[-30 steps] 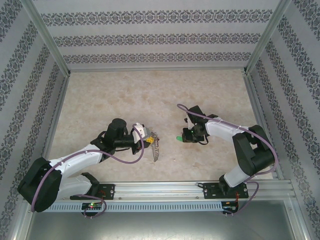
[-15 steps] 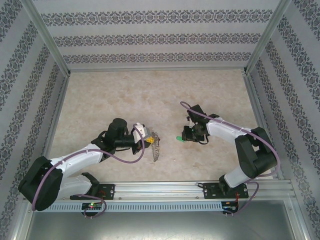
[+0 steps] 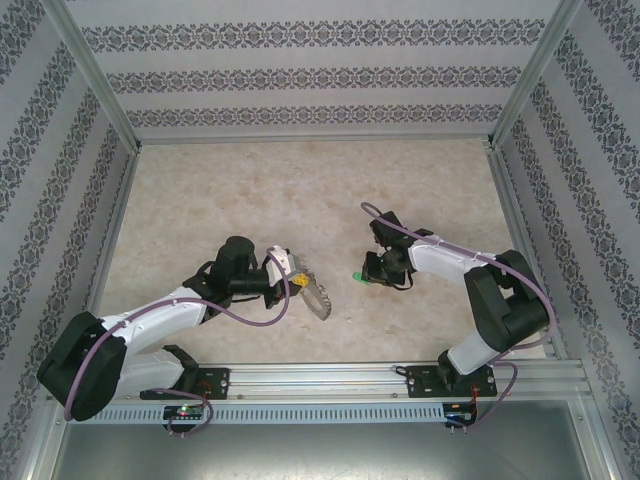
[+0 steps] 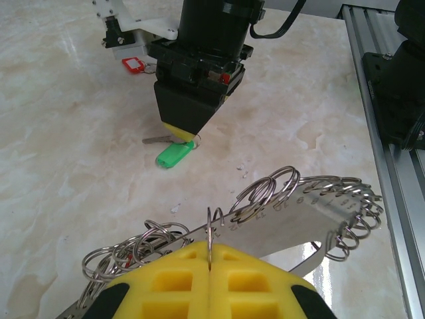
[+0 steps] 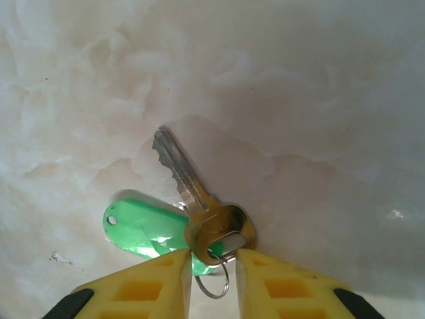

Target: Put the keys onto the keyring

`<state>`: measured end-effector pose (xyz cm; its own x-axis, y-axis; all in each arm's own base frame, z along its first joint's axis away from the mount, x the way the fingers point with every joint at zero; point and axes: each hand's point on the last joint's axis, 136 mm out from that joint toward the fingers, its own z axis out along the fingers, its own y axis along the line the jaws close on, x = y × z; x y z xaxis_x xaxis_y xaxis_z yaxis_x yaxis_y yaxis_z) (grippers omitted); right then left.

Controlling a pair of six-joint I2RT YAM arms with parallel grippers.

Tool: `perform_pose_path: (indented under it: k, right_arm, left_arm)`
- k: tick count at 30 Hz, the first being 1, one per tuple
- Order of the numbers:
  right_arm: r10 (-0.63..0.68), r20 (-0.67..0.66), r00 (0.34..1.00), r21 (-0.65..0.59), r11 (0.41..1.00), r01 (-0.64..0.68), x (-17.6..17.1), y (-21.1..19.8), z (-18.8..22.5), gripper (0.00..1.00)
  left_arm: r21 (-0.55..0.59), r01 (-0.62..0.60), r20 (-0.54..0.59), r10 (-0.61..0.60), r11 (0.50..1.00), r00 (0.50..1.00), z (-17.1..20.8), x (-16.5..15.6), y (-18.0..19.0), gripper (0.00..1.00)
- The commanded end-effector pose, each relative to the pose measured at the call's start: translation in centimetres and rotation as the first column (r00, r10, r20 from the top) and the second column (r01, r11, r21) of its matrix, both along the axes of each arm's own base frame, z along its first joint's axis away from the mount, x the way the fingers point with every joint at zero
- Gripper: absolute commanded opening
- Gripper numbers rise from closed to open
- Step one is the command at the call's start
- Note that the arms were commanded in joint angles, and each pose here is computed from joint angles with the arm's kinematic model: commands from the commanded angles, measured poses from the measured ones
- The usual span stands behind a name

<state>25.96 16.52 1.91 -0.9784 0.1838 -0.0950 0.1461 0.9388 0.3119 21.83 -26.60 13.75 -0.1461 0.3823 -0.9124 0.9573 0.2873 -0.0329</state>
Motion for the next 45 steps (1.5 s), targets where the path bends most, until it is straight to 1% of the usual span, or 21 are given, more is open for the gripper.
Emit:
perform_pose_path:
  k: [1,6,8,13,18,22,25,28,33,34,37,40,42,45]
  right_arm:
    - [-0.024,-0.015,1.000,-0.033,0.999,0.023,-0.4,-0.3,-0.6,0.26]
    - [-0.032,-0.020,0.999,-0.031,0.999,0.031,-0.4,-0.2,-0.9,0.25]
    - [-0.029,-0.016,0.999,-0.025,0.999,0.029,-0.3,-0.1,-0.9,0.19]
    - [-0.033,-0.008,0.999,-0.029,0.999,0.033,-0.2,-0.2,-0.7,0.17]
    - [-0.023,0.013,1.000,-0.061,0.998,0.023,-0.1,-0.8,-0.4,0.10]
    - [0.019,0.018,1.000,-0.094,0.995,-0.017,-0.1,-1.3,-0.3,0.06]
    - [0.104,0.022,0.994,-0.125,0.987,-0.100,-0.2,-1.4,-0.1,0.03]
    - [0.159,0.009,0.987,-0.181,0.971,-0.154,-0.4,-2.2,-0.2,0.02]
    - [0.230,0.015,0.973,-0.230,0.948,-0.221,-0.3,-2.8,0.1,0.04]
    - [0.249,0.021,0.968,-0.234,0.943,-0.237,-0.2,-2.8,0.2,0.05]
    - [0.245,0.022,0.969,-0.216,0.948,-0.235,-0.1,-2.5,0.5,0.11]
    - [0.190,0.019,0.982,-0.171,0.968,-0.184,-0.2,-2.1,0.6,0.19]
    - [0.118,0.018,0.993,-0.156,0.981,-0.114,-0.2,-2.4,0.6,0.25]
    - [0.023,0.021,1.000,-0.093,0.995,-0.021,-0.3,-2.0,0.3,0.27]
  left_arm:
    - [-0.019,0.013,0.033,-0.012,1.000,0.999,1.0,0.3,-0.1,0.00]
    - [-0.020,0.014,0.032,-0.013,1.000,0.999,1.0,0.3,-0.1,0.00]
    - [-0.020,0.014,0.032,-0.013,1.000,0.999,1.0,0.3,-0.1,0.00]
    - [-0.020,0.014,0.030,-0.014,1.000,0.999,1.0,0.3,-0.1,0.00]
    - [-0.019,0.013,0.031,-0.013,1.000,0.999,1.1,0.3,-0.1,0.00]
    - [-0.017,0.014,0.031,-0.013,1.000,0.999,1.0,0.3,-0.1,0.00]
    - [-0.015,0.015,0.030,-0.014,1.000,0.999,1.0,0.3,-0.1,0.00]
    - [-0.014,0.015,0.030,-0.015,1.000,0.999,1.0,0.3,-0.1,0.00]
    - [-0.013,0.014,0.027,-0.014,1.000,1.000,0.9,0.3,-0.1,0.00]
    - [-0.013,0.015,0.028,-0.015,1.000,1.000,0.9,0.3,-0.1,0.00]
    - [-0.014,0.017,0.029,-0.016,1.000,0.999,1.0,0.3,-0.1,0.00]
    - [-0.012,0.017,0.028,-0.017,1.000,0.999,1.0,0.3,-0.1,0.00]
    - [-0.011,0.018,0.026,-0.017,1.000,0.999,1.0,0.3,-0.1,0.00]
    - [-0.013,0.021,0.028,-0.021,1.000,0.999,1.1,0.3,-0.2,0.00]
